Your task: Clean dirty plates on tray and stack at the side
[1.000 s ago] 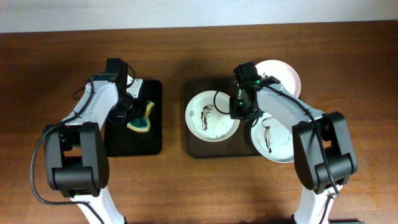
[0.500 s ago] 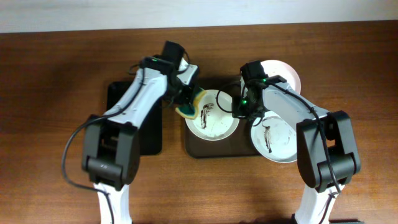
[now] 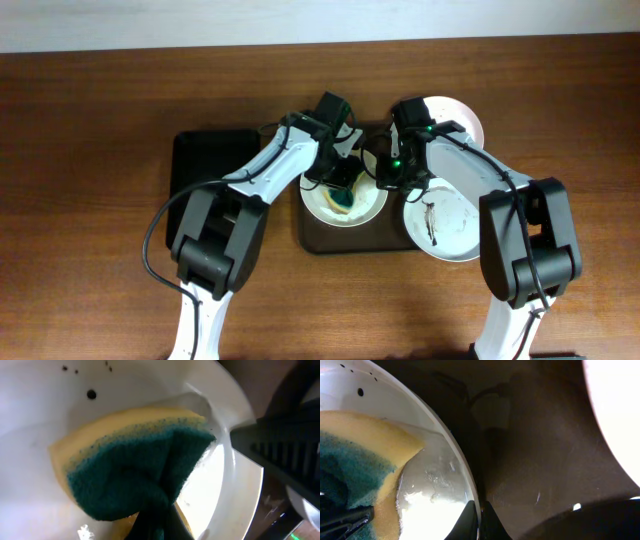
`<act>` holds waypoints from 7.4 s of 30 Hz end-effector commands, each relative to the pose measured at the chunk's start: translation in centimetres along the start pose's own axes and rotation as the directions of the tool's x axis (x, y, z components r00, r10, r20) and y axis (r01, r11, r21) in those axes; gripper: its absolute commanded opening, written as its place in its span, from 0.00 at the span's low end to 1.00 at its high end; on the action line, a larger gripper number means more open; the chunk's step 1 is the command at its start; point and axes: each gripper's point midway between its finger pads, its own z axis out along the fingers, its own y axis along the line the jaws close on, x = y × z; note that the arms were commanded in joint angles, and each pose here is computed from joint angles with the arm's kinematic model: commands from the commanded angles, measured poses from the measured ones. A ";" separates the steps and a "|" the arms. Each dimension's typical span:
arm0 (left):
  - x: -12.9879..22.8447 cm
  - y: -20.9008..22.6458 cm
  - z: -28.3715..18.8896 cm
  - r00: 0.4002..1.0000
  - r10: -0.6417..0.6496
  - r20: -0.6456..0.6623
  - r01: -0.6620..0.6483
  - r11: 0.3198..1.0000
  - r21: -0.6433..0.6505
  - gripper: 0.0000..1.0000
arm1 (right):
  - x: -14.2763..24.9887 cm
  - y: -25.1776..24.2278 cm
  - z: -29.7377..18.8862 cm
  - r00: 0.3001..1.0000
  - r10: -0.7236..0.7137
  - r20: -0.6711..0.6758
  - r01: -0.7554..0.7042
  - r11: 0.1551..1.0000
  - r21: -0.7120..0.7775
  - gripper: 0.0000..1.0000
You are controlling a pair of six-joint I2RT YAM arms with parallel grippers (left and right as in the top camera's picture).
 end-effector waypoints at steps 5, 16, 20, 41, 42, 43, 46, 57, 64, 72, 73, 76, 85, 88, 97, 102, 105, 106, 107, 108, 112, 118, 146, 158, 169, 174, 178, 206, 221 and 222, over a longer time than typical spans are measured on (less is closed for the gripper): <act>-1.3 4.2 -0.8 0.993 -0.112 0.042 0.109 0.992 0.068 0.00 | 2.5 0.1 1.9 0.994 0.069 -0.088 -0.086 0.976 -0.202 0.04; -3.5 6.1 -0.3 0.976 -0.136 0.172 0.174 0.958 -0.228 0.00 | 2.5 -0.3 2.1 0.995 0.067 -0.078 -0.081 0.976 -0.203 0.04; -3.9 11.7 -4.3 0.962 -0.113 0.248 0.239 0.790 -0.565 0.00 | 2.5 -0.4 2.2 0.995 0.067 -0.076 -0.081 0.977 -0.197 0.04; -4.3 9.4 -5.8 0.934 -0.253 0.252 0.343 0.833 -0.435 0.00 | 2.4 -0.6 2.2 0.995 0.068 -0.072 -0.081 0.980 -0.184 0.04; -5.1 9.5 -8.1 0.926 -0.264 0.269 0.361 0.827 -0.431 0.00 | 2.3 -0.8 2.2 0.995 0.069 -0.067 -0.080 0.982 -0.170 0.04; -5.7 9.6 -10.0 0.918 -0.275 0.284 0.378 0.821 -0.427 0.00 | 2.3 -0.9 2.1 0.995 0.070 -0.066 -0.079 0.983 -0.164 0.04; -7.1 9.4 -16.5 0.912 -0.276 0.305 0.378 0.854 -0.358 0.00 | 1.5 -0.9 0.1 0.997 0.067 -0.043 -0.072 0.990 -0.120 0.04; -4.4 17.4 -27.6 0.804 -0.449 0.391 0.558 0.797 -0.233 0.00 | -1.2 0.1 -14.5 0.946 -0.242 0.214 0.056 0.774 0.630 0.04; -4.6 17.5 -27.7 0.800 -0.444 0.403 0.558 0.797 -0.230 0.00 | 0.5 3.4 -18.7 0.841 -0.443 0.310 -0.024 0.543 0.840 0.04; -4.7 17.5 -27.7 0.800 -0.442 0.405 0.557 0.798 -0.229 0.00 | 0.3 4.0 -21.6 0.777 -0.488 0.399 -0.137 0.487 0.863 0.04; -4.7 17.5 -27.7 0.800 -0.442 0.405 0.557 0.798 -0.229 0.00 | 0.3 4.0 -21.6 0.776 -0.482 0.406 -0.143 0.493 0.858 0.04; -4.8 17.3 -27.6 0.802 -0.440 0.403 0.554 0.800 -0.229 0.00 | 0.4 3.5 -20.7 0.814 -0.360 0.456 -0.176 0.595 0.784 0.04; -6.1 15.0 -26.6 0.828 -0.390 0.403 0.504 0.833 -0.228 0.00 | -3.8 -14.2 -24.5 0.886 0.296 0.357 -0.362 0.923 0.133 0.04; -6.2 15.0 -26.6 0.828 -0.390 0.404 0.504 0.833 -0.228 0.00 | -1.8 -24.7 -27.1 0.749 0.500 0.434 -0.595 0.796 0.110 0.04; -6.7 15.1 -26.8 0.823 -0.378 0.424 0.499 0.837 -0.223 0.00 | 0.9 -36.6 -18.9 0.626 0.720 0.298 -0.773 0.625 0.112 0.04; -6.8 15.1 -26.9 0.822 -0.376 0.428 0.499 0.838 -0.222 0.00 | 1.0 -38.5 -14.3 0.643 0.729 0.235 -0.764 0.628 0.144 0.05; -7.0 15.1 -26.9 0.821 -0.373 0.432 0.498 0.839 -0.221 0.00 | 0.9 -38.6 -14.4 0.647 0.725 0.237 -0.762 0.632 0.145 0.24; -7.0 15.1 -26.9 0.821 -0.373 0.433 0.497 0.839 -0.220 0.00 | 0.6 -37.9 -14.6 0.657 0.720 0.224 -0.751 0.649 0.117 0.25; -7.0 15.1 -26.9 0.821 -0.373 0.433 0.497 0.839 -0.220 0.00 | 0.2 -36.9 -15.7 0.677 0.704 0.215 -0.731 0.676 0.088 0.28; -7.0 15.1 -26.9 0.821 -0.372 0.433 0.497 0.839 -0.220 0.00 | 0.2 -36.1 -16.9 0.682 0.699 0.217 -0.727 0.681 0.088 0.29; -7.0 15.0 -26.9 0.822 -0.371 0.431 0.495 0.841 -0.219 0.00 | 0.4 -28.5 -22.3 0.800 0.570 0.188 -0.592 0.800 0.094 0.33; -7.1 14.4 -26.6 0.849 -0.331 0.411 0.447 0.866 -0.225 0.00 | 5.6 -17.4 -15.7 0.927 0.329 -0.180 -0.309 0.942 0.131 0.36; -7.2 14.4 -26.6 0.851 -0.323 0.414 0.440 0.869 -0.227 0.00 | 7.1 -3.8 -5.4 0.983 0.120 -0.141 -0.099 0.985 0.143 0.04; -7.2 14.4 -26.6 0.851 -0.323 0.414 0.440 0.869 -0.227 0.00 | 7.4 -2.9 -5.5 0.984 -0.098 -0.152 0.142 0.939 0.314 0.30; -7.2 14.4 -26.6 0.851 -0.323 0.413 0.440 0.869 -0.227 0.00 | 8.0 -4.4 -3.9 0.978 -0.105 -0.179 0.166 0.913 0.372 0.20; -7.2 14.4 -26.6 0.851 -0.323 0.414 0.440 0.869 -0.227 0.00 | 7.6 -3.6 -3.7 0.979 -0.116 -0.165 0.166 0.928 0.335 0.26; -7.4 14.5 -26.7 0.849 -0.319 0.421 0.439 0.870 -0.226 0.00 | 7.5 -2.6 -3.6 0.975 -0.140 -0.174 0.185 0.942 0.281 0.31; -7.2 14.4 -26.6 0.851 -0.323 0.414 0.440 0.869 -0.228 0.00 | 5.1 -6.4 -12.6 0.958 0.248 -0.142 -0.163 0.883 0.441 0.38; -7.3 14.4 -26.7 0.851 -0.321 0.417 0.439 0.869 -0.227 0.00 | 9.7 -6.8 -2.4 0.948 0.183 -0.261 -0.135 0.972 0.193 0.04; -7.3 14.4 -26.7 0.851 -0.321 0.417 0.439 0.869 -0.227 0.00 | 9.2 -6.0 -2.2 0.955 0.160 -0.251 -0.121 0.979 0.165 0.04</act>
